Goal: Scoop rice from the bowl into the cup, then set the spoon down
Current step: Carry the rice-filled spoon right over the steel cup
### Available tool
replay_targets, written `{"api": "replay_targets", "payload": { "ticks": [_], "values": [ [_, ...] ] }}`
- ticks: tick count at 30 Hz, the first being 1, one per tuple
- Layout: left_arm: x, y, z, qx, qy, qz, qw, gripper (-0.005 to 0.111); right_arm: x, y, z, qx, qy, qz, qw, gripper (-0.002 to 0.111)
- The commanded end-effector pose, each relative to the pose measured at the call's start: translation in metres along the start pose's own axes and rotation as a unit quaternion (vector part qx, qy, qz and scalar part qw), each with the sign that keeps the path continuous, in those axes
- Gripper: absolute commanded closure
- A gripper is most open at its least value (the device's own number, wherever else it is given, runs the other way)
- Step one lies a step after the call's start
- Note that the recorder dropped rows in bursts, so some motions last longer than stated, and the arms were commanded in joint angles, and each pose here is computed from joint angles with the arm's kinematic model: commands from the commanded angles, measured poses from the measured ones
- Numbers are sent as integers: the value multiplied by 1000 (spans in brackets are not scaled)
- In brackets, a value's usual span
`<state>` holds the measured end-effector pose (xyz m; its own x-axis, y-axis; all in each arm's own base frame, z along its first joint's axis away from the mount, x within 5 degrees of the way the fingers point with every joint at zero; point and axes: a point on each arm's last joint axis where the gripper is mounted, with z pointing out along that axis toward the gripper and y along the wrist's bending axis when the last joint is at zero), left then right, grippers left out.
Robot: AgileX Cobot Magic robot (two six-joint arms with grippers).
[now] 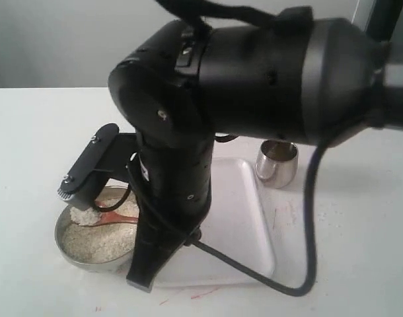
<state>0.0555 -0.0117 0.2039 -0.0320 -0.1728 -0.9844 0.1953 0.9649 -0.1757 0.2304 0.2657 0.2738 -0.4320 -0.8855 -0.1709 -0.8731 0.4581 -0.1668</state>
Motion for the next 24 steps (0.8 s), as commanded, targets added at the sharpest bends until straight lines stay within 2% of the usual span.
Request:
{"api": "replay_targets", "payload": {
  "ticks": [1, 14, 19, 24],
  "values": [
    [-2, -1, 0, 1, -4, -6, 1000, 92, 14, -3, -24, 7, 6, -3, 1000, 108],
    [-2, -1, 0, 1, -4, -6, 1000, 92, 57, -39, -80, 36, -63, 88, 994, 108],
    [-2, -1, 0, 1, -4, -6, 1000, 92, 82, -59, -76, 70, -39, 140, 987, 108],
    [-2, -1, 0, 1, -4, -6, 1000, 92, 105, -75, -56, 71, 5, 179, 981, 108]
  ]
}}
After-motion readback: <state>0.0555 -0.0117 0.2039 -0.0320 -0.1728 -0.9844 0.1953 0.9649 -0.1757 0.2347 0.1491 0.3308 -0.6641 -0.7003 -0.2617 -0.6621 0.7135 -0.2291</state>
